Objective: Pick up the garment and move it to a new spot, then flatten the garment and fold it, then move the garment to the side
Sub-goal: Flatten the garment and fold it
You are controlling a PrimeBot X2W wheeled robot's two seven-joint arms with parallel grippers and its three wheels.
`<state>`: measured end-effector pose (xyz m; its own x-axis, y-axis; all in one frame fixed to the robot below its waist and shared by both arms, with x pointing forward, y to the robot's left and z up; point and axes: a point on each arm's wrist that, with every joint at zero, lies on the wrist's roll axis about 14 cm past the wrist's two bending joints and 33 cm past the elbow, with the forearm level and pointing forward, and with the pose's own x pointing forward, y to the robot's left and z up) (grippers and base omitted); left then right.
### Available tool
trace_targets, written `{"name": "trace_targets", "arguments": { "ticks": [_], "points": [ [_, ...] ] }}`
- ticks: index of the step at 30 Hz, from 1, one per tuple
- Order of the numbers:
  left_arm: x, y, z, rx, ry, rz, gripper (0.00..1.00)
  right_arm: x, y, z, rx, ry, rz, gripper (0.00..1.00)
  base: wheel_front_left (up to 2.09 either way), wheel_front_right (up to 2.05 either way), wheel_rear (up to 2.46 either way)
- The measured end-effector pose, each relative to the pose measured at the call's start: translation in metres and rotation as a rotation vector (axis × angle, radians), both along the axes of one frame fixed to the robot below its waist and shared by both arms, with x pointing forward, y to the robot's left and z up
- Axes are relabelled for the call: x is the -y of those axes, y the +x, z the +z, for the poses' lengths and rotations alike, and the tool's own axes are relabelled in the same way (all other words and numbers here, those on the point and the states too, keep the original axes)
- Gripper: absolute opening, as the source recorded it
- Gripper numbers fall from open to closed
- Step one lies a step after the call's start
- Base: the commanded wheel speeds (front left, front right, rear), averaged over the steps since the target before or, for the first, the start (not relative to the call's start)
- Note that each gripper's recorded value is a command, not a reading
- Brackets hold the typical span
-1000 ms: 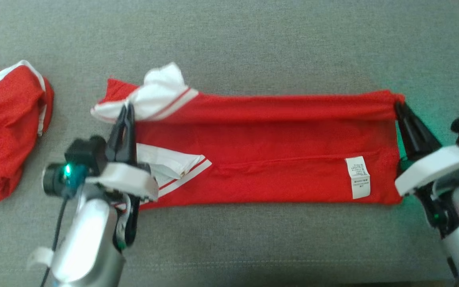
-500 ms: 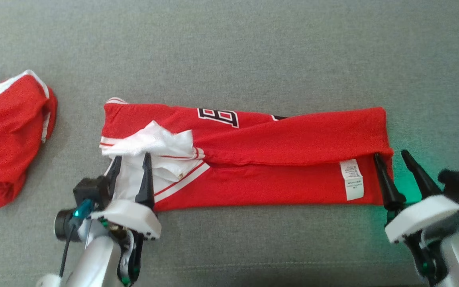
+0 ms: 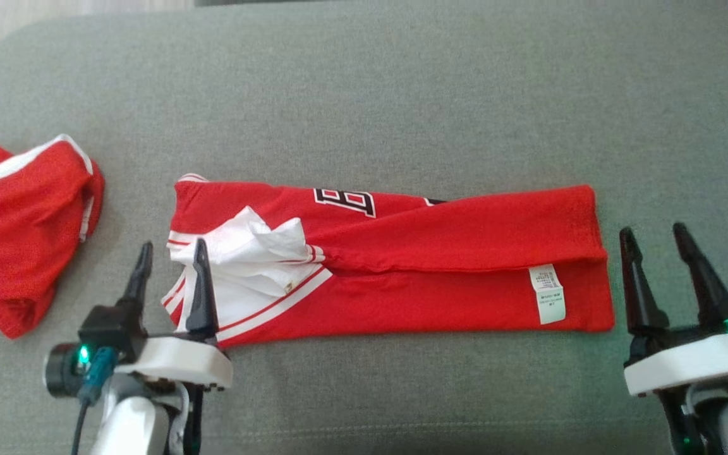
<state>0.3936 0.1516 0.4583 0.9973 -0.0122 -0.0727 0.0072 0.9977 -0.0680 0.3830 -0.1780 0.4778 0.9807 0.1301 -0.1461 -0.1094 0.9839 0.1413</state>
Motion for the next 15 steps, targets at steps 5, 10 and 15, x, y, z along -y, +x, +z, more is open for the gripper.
{"name": "trace_targets", "arguments": {
  "ticks": [5, 10, 15],
  "points": [
    [-0.002, 0.001, 0.036, 0.11, 0.029, -0.003, 1.0, -0.002, -0.004, 0.025, 0.055, -0.029, 0.001, 1.0, 0.0, 0.0, 0.0],
    [-0.004, -0.009, 0.044, 0.119, 0.045, -0.004, 1.0, -0.004, -0.009, 0.036, 0.074, -0.025, 0.0, 1.0, 0.0, 0.0, 0.0],
    [-0.006, -0.012, 0.046, 0.114, 0.049, 0.0, 1.0, -0.004, -0.017, 0.027, 0.039, -0.023, -0.004, 1.0, 0.0, 0.0, 0.0]
  ]
}}
